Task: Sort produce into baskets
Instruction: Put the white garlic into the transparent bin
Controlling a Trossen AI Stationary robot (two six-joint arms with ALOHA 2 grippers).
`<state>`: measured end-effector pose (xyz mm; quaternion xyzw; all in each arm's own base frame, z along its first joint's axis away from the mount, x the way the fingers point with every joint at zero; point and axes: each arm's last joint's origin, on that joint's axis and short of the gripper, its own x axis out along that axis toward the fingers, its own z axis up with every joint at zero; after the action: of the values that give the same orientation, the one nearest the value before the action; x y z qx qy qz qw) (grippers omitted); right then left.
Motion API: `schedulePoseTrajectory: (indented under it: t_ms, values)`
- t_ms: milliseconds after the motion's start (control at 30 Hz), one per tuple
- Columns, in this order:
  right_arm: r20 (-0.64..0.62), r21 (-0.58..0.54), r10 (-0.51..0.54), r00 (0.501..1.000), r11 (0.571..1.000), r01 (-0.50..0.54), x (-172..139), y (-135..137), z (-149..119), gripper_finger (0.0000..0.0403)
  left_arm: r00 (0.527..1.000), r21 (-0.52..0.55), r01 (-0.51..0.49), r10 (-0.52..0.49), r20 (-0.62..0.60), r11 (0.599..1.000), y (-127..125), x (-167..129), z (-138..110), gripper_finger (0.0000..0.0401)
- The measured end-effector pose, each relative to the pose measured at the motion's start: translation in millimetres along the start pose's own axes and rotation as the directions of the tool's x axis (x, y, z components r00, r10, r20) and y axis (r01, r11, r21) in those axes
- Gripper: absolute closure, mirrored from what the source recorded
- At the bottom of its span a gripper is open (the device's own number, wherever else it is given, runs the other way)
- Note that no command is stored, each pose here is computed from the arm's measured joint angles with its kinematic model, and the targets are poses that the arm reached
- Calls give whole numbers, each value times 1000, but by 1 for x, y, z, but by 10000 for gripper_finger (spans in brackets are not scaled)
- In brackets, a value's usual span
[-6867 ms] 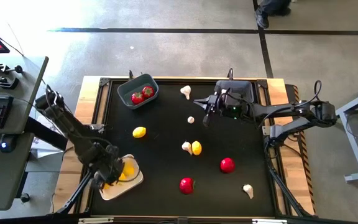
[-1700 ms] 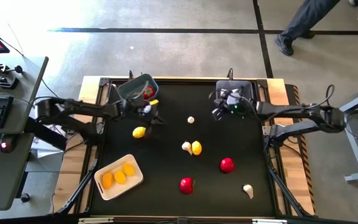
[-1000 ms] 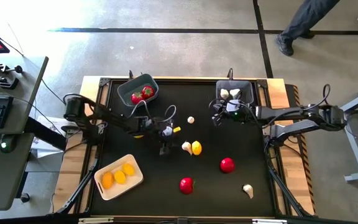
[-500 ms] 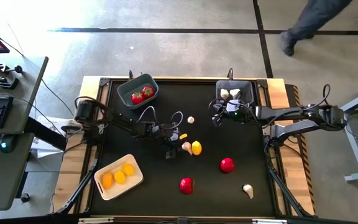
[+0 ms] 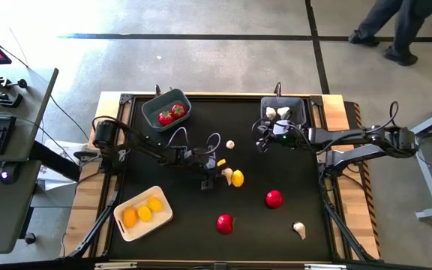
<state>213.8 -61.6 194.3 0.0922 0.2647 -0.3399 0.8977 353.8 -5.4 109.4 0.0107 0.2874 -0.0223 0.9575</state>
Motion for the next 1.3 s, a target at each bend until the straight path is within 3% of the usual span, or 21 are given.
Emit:
schedulePoseTrajectory:
  t_ms: [200,400,733,967,1133,1300]
  values:
    - [3,-6,1,1000,1000,-1,0,0,0,388,1000,-37,-6,7,23,999,26,-15,13,393]
    - [20,3,21,1000,1000,-21,0,1,2,338,998,-99,-9,16,66,995,54,-32,24,400]
    - [88,-31,196,977,981,-194,-2,28,4,218,987,-189,-15,44,152,982,85,-48,33,401]
    - [128,86,262,956,958,-274,4,51,-2,145,968,-247,-99,151,200,964,98,-51,37,401]
    - [142,99,278,950,951,-293,12,63,-1,137,949,-238,-118,180,260,964,97,-52,44,401]
    - [162,126,234,959,959,-255,20,70,10,156,942,-232,-115,181,284,966,95,-53,47,401]
